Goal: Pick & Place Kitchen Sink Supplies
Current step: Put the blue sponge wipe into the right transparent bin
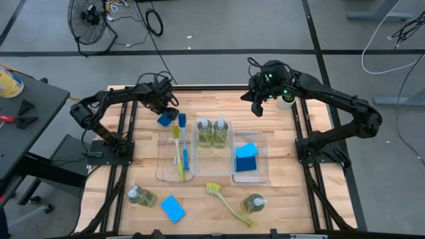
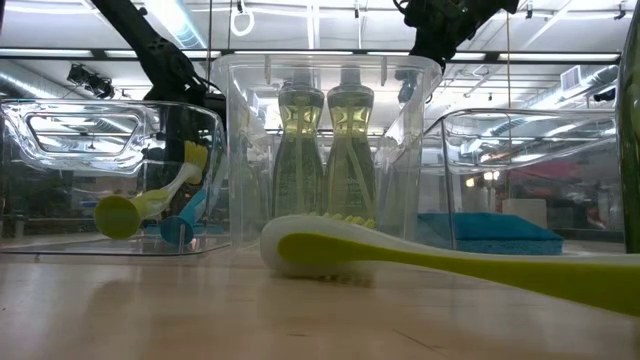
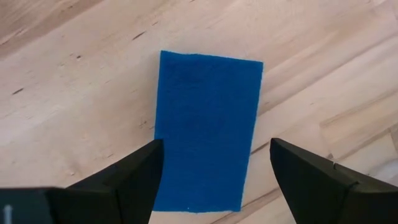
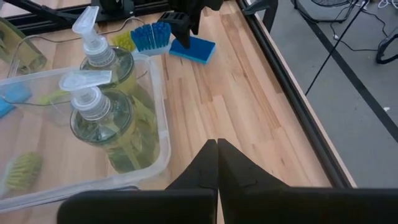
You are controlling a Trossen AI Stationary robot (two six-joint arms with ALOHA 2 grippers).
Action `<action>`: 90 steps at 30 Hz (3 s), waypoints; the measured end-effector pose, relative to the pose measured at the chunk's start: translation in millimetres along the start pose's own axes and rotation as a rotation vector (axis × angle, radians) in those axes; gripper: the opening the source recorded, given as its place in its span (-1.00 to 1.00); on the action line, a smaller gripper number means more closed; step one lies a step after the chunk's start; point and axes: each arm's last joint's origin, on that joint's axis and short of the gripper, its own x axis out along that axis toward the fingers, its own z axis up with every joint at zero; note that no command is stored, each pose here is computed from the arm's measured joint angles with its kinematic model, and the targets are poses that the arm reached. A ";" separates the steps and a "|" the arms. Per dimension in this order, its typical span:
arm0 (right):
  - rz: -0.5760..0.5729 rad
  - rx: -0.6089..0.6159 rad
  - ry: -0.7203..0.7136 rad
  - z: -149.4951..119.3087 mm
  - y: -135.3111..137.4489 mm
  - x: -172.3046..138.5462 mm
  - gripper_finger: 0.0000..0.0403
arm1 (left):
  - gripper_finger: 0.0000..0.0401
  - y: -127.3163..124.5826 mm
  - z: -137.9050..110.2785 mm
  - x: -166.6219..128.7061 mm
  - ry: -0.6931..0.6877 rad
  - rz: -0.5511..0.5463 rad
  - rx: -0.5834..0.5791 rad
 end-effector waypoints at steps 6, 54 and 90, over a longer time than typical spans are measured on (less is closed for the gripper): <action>0.000 0.011 -0.002 0.2 0.0 0.0 -1.00 | 0.40 -3.7 -1.3 10.2 0.044 -0.002 0.012; -0.032 0.091 0.009 -0.6 -0.5 0.1 -1.00 | -0.94 -9.0 18.4 -25.2 -0.015 0.043 0.064; -0.025 0.091 0.008 -0.5 -0.3 0.1 -1.00 | 0.01 2.5 -15.1 27.2 -0.081 -0.040 -0.072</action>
